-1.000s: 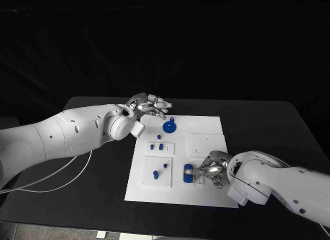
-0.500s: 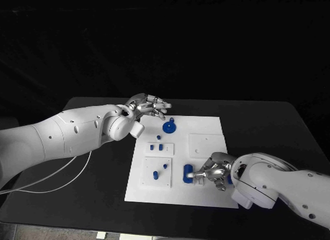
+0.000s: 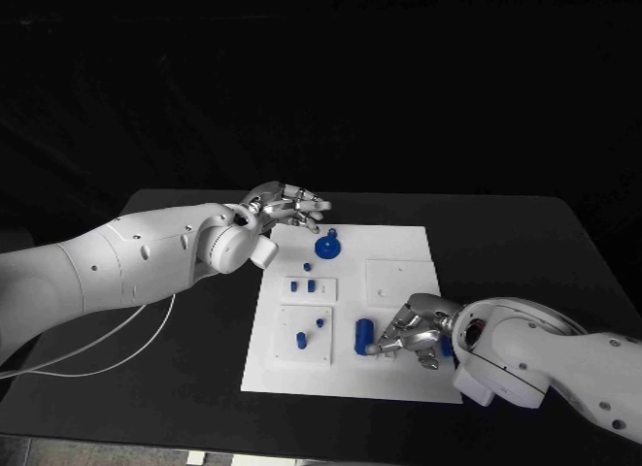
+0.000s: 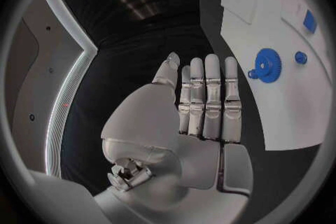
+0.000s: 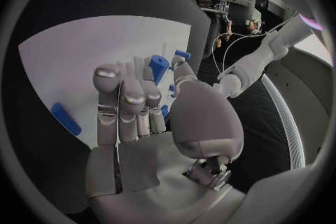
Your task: Assemble the parts on the task board
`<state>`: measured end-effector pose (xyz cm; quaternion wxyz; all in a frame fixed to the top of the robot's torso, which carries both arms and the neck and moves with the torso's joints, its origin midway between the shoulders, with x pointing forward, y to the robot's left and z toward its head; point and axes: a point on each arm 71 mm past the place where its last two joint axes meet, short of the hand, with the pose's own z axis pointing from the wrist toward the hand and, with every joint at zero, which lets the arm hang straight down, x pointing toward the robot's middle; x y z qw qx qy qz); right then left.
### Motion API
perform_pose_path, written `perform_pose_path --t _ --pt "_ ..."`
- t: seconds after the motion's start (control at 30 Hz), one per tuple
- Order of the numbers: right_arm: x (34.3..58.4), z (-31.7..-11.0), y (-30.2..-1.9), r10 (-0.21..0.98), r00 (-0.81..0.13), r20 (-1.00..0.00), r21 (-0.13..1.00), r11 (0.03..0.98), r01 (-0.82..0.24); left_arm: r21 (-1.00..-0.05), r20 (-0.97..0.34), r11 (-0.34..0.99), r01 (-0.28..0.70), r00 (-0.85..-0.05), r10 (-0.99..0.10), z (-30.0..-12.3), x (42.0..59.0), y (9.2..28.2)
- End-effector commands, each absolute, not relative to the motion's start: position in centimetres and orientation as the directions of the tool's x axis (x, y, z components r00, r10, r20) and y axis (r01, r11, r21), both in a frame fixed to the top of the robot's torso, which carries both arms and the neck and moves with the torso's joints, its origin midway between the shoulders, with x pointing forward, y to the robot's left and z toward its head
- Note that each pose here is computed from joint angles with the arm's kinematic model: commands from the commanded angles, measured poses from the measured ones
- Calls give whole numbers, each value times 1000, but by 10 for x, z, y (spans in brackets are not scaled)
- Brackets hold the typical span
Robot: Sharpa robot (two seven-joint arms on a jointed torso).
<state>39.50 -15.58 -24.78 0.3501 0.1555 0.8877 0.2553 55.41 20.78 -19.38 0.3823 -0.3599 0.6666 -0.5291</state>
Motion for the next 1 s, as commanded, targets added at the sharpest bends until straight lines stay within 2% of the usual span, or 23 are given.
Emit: perform_pose_path --t 0.03,1.0 --pt "395 -248 -152 417 -720 -555 559 827 48 -982 -122 175 -73 -465 -877 -193 553 205" --pt "406 -254 -153 416 -660 -625 473 875 103 -980 -123 183 -79 -481 -868 -194 552 205"
